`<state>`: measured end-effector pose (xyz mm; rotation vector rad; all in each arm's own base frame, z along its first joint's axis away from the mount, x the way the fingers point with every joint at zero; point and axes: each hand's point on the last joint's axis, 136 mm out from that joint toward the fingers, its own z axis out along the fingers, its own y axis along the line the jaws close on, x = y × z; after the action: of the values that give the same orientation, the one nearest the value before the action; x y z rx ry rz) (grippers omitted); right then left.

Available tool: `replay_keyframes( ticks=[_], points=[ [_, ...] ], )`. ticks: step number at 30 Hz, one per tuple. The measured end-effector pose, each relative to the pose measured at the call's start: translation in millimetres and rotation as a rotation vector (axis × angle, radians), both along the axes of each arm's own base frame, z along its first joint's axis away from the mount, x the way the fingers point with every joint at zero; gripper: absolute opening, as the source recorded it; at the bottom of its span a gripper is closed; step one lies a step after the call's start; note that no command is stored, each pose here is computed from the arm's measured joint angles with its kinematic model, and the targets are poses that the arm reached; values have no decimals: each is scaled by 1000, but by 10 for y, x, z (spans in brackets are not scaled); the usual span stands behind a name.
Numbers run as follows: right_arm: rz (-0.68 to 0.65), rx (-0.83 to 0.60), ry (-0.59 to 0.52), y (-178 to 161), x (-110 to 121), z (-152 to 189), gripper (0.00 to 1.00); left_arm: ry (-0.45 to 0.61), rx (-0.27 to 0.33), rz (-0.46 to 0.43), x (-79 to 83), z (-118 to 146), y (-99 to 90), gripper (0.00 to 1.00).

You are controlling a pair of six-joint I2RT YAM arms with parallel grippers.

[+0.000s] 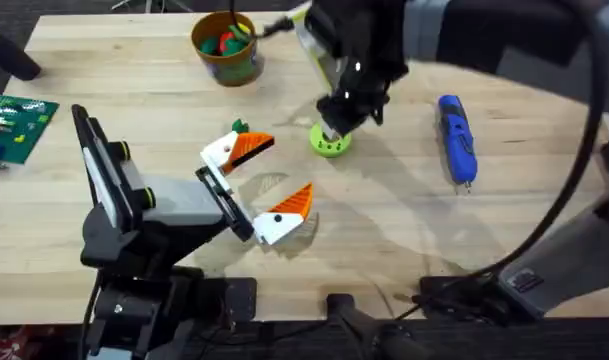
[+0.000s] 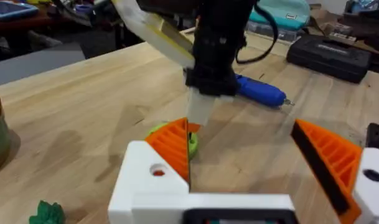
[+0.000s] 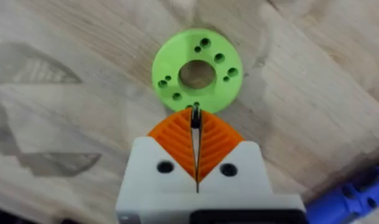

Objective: Pick up the gripper from the table and insert it into the empty holder that is missing its gripper. Then pick up a screw, insert it into the mounting hole, and use the screwdriver to tighten it. Finally, clean up the table by picking up the vegetable and placing it into the bucket.

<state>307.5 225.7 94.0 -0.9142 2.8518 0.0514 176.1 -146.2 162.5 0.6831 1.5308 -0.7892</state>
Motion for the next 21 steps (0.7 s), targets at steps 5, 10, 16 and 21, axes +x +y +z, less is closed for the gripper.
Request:
replay_keyframes(
  ticks=[5,10,16,21],
  points=[
    [-9,41,-49,73,154,465,6,0,0,0,0,0,0,988],
    [-10,79,-101,117,233,945,6,0,0,0,0,0,0,988],
    [8,125,-164,182,238,1427,6,0,0,0,0,0,0,985],
    [144,157,-187,396,44,1676,6,0,0,0,0,0,0,986]
  ],
)
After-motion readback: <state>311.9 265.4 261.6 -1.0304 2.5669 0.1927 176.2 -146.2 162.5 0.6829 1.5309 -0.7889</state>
